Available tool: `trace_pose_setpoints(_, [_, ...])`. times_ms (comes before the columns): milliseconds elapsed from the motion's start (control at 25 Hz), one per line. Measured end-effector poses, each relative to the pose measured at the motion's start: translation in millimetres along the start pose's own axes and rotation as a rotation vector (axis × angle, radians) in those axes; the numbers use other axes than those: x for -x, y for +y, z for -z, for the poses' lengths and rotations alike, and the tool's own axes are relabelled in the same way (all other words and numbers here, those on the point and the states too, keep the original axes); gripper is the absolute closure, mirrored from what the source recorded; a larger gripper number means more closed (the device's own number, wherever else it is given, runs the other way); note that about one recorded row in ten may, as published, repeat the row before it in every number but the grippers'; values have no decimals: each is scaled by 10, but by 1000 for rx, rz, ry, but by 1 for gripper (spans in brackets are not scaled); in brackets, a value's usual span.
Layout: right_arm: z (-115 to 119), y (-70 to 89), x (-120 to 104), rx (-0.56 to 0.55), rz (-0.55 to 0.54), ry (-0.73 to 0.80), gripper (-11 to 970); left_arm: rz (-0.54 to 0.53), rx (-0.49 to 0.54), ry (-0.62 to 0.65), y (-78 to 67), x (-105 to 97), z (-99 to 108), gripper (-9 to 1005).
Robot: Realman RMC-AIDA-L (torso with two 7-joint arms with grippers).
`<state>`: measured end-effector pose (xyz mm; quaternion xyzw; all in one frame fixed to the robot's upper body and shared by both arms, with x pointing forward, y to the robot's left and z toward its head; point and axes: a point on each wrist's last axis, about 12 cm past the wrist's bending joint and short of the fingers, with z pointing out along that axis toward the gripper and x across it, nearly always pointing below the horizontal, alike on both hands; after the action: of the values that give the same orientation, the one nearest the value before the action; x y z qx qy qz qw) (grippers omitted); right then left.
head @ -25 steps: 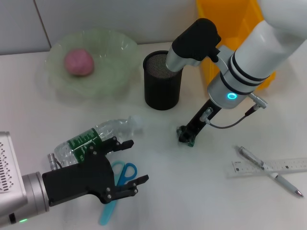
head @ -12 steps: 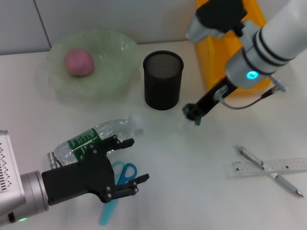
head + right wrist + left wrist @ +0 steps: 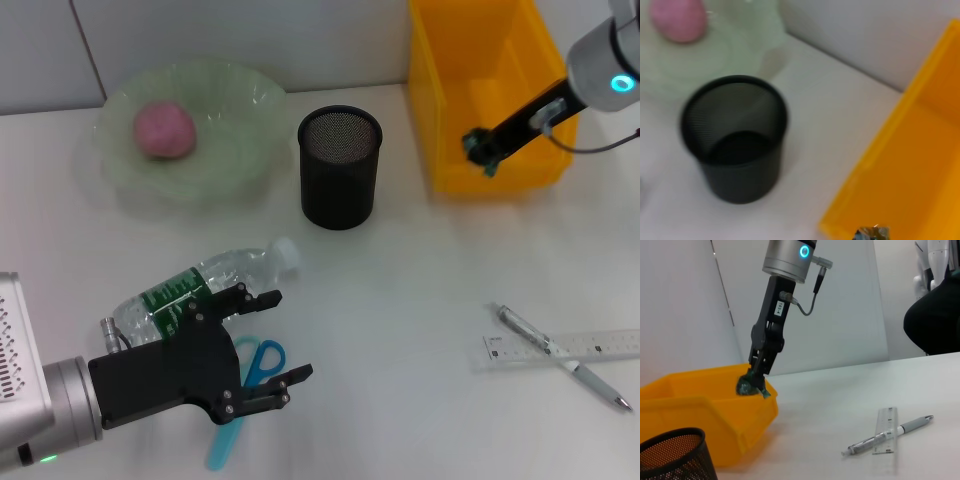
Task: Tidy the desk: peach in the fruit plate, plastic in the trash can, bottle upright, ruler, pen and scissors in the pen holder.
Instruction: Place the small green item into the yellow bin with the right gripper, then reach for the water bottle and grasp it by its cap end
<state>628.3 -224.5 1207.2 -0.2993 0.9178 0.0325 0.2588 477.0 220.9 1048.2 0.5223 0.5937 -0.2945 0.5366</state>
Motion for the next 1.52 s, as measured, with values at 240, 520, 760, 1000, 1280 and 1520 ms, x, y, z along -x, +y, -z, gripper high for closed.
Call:
trace_pose_setpoints(240, [57, -122, 74, -115, 22, -33, 721, -2, -3, -3, -1, 7, -2, 209])
trace_pose_setpoints(520, [-74, -185, 187, -182, 54, -88, 714, -3, -8, -7, -14, 13, -12, 209])
trace_pose_setpoints(760, [-227, -231, 206, -222, 81, -136, 653, 2, -3, -3, -13, 0, 6, 209])
trace_pose_setpoints(1000, [-251, -261, 200, -234, 75, -148, 563, 11, 0, -1, -11, -7, 20, 209])
trace_pose_setpoints(1280, [-207, -261, 172, -228, 73, -158, 274, 8, 0, -4, -13, 1, 24, 209])
trace_pose_setpoints(1520, [-62, -134, 50, -28, 63, -272, 135, 12, -2, -27, -9, 18, 64, 210])
